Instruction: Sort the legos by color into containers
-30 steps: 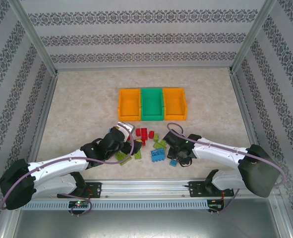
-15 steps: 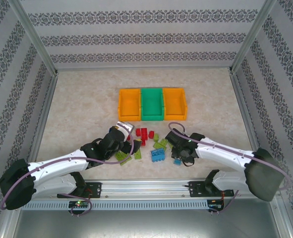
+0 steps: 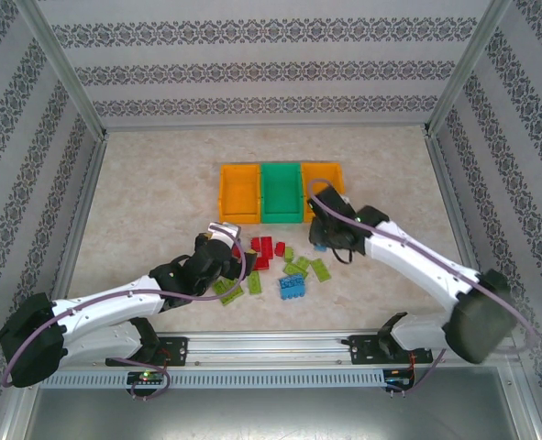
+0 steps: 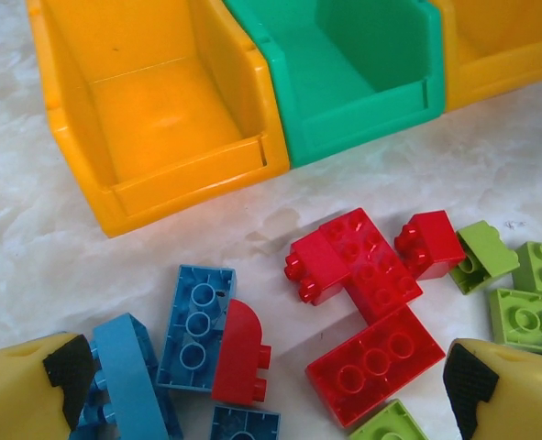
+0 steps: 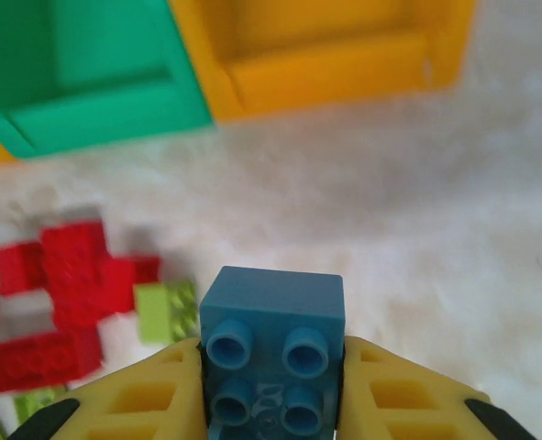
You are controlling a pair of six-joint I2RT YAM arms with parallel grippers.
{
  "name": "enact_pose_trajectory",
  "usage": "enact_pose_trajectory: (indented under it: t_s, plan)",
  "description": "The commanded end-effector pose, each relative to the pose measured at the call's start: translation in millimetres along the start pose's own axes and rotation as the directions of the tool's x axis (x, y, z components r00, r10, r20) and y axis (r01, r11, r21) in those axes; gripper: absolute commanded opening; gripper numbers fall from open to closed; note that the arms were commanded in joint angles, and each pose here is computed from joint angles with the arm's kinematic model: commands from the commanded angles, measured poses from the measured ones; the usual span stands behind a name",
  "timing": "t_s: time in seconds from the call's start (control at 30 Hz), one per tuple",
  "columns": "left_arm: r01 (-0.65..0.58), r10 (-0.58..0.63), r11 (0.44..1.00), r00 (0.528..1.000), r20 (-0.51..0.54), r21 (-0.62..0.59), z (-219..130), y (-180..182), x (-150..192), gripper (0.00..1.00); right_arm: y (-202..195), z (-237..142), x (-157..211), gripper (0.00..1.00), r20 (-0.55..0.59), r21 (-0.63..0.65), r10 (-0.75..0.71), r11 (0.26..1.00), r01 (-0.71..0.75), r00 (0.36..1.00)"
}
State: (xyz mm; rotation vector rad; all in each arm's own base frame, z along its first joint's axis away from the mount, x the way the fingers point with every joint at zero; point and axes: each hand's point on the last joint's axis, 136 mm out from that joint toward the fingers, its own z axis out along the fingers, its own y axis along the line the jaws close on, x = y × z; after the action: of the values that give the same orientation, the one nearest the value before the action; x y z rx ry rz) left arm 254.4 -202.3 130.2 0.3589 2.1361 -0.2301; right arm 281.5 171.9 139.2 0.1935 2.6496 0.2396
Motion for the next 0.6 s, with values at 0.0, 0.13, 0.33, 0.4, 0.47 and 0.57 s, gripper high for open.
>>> enact_pose_trajectory:
  t_s: [0.0, 0.13, 0.33, 0.4, 0.47, 0.57]
  plan:
    - [0.046, -0.047, 0.997, 0.999, -0.013, -0.055, -2, 7, -4, 0.99, 39, 12, -53, 0.23, 0.105, -0.064, -0.148, 0.986, 0.155, 0.983]
    - [0.059, -0.064, 0.995, 0.996, -0.064, -0.084, 3, 9, 3, 0.99, 65, 45, -94, 0.23, 0.115, -0.102, -0.166, 0.979, 0.178, 0.979]
    - [0.062, -0.073, 0.993, 0.991, -0.113, -0.104, 9, 6, 6, 0.99, 92, 88, -129, 0.27, 0.090, -0.153, -0.171, 0.971, 0.183, 0.981]
    - [0.065, -0.077, 0.993, 0.990, -0.115, -0.103, 9, 6, 5, 0.99, 94, 102, -135, 0.27, 0.067, -0.150, -0.168, 0.973, 0.177, 0.983]
    - [0.067, -0.079, 0.993, 0.990, -0.114, -0.101, 9, 5, 5, 0.99, 94, 114, -137, 0.35, 0.054, -0.148, -0.164, 0.974, 0.170, 0.985]
    - [0.072, -0.084, 0.991, 0.991, -0.109, -0.111, 7, 8, 5, 0.99, 95, 124, -139, 0.48, 0.041, -0.156, -0.159, 0.974, 0.164, 0.986]
